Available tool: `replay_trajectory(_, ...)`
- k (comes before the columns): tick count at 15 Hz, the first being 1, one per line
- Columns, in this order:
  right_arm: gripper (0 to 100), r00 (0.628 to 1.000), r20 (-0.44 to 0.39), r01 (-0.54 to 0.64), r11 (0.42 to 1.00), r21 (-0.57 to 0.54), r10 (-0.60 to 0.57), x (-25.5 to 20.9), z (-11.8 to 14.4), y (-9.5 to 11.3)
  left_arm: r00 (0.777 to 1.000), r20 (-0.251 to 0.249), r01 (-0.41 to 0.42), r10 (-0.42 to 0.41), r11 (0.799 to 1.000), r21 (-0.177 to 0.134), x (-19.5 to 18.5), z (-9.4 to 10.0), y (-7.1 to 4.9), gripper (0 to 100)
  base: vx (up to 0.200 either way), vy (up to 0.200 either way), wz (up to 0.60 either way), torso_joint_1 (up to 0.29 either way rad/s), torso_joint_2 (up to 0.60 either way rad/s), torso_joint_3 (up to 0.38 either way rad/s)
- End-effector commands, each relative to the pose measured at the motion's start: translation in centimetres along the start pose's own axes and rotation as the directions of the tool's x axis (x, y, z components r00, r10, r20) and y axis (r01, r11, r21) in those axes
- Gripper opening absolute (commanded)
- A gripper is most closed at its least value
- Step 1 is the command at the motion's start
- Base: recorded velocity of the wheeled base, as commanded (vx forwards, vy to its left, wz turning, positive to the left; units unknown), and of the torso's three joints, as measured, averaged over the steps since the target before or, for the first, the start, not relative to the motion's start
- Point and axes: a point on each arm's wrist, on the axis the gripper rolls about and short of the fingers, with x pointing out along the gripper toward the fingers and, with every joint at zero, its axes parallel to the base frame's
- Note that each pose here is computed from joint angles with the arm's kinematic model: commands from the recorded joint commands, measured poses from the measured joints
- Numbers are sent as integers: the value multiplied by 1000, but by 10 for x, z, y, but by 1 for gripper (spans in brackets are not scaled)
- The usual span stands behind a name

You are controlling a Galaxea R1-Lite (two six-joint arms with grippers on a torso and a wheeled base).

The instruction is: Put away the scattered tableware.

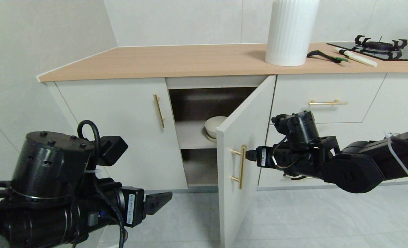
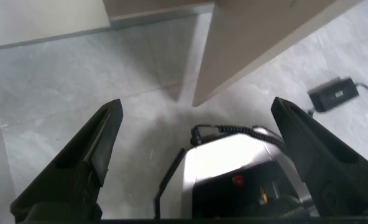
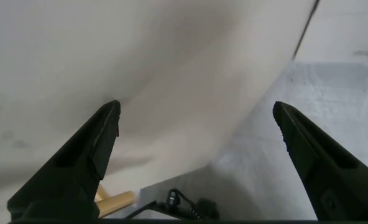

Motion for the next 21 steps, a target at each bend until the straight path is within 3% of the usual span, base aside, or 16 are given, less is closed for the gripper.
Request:
replay_trajectory(1,100,1000,-12,7,1000,-2,-7,9,-6,-2,1000,9,-4,4,1000,-5,-2,1,1,100,0,0,0,0,0,0)
replay_trajectory(4,100,1000,4,8,1000,20,-8,15,-8,-1,1000,16,-5,5,1000,-3,-3,2,2,100,0,0,0,0,0,0)
replay_trajectory(10,100,1000,11,-8,999,47,7,20,-12,4,999,29,-27,27,999,-21,-3,5,7,100,200,0,0,2,5,4)
replay_trajectory(15,100,1000,20,-8,998,70,7,26,-13,5,996,45,-79,81,996,-39,-4,7,13,100,0,0,0,0,0,0)
replay_trajectory(19,100,999,38,-1,994,110,-3,33,-9,7,995,89,-40,44,998,-47,-19,9,14,100,0,0,0,0,0,0)
replay_trajectory(21,100,998,54,14,992,127,-21,38,-8,8,995,85,-40,44,998,-46,-18,9,14,100,0,0,0,0,0,0)
